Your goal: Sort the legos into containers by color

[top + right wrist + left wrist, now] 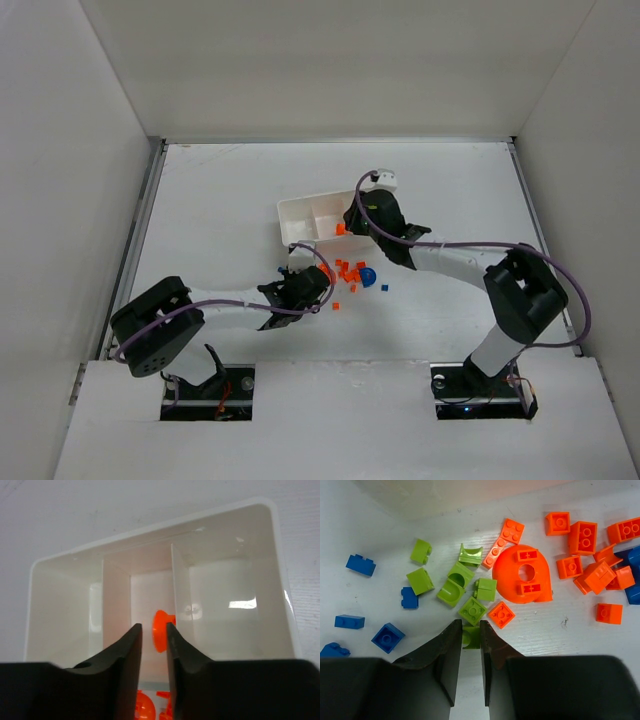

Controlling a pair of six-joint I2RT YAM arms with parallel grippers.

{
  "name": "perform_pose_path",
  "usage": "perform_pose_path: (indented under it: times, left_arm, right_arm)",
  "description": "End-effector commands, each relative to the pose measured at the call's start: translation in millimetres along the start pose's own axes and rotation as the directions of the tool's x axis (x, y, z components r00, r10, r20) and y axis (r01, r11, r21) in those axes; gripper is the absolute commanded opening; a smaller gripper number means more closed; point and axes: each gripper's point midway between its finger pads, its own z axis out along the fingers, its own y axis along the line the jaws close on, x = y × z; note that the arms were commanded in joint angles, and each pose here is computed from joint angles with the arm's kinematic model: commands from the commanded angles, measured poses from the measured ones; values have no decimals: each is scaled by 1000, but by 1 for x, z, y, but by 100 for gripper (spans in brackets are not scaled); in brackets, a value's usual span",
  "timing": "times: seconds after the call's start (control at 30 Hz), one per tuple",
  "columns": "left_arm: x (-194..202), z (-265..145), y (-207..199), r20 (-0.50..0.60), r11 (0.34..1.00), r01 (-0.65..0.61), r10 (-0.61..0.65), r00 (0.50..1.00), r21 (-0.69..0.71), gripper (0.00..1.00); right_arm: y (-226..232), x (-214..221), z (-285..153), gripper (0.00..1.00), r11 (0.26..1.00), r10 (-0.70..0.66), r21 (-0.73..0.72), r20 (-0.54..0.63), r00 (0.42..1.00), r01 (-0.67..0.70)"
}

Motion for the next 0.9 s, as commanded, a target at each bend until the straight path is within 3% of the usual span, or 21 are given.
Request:
perform_pose_path:
  times: [0.0,0.13,0.27,0.43,0.6,0.73,0.87]
  left_arm:
    - [1,0,3,-4,999,-35,35,999,-29,16]
    - [-2,-2,4,8,999,-30,30,1000,-28,7]
    - [-23,-18,1,62,999,27,-28,998,20,4]
    - [-73,-50,-3,151,984,133,-150,977,118,4]
    - [-132,-67,-3,238,959,213,-255,937,188,4]
    - [-170,-53,7,292,956,244,-282,914,160,6]
    - [-186,-17,16,271,962,255,-273,923,100,7]
  right_arm:
    - [26,-34,-6,38,997,36,-70,76,996,-30]
    - [24,-40,-22,48,997,33,-77,96,995,-26]
    - [17,-24,-53,45,995,11,-98,92,996,-2]
    - [2,36,-86,40,993,-42,-114,2,999,42]
    - [-1,97,-114,45,985,-121,-140,-109,987,105]
    - [8,127,-127,56,971,-194,-168,-152,969,168]
    - [21,144,-133,59,959,-239,-195,-166,957,205]
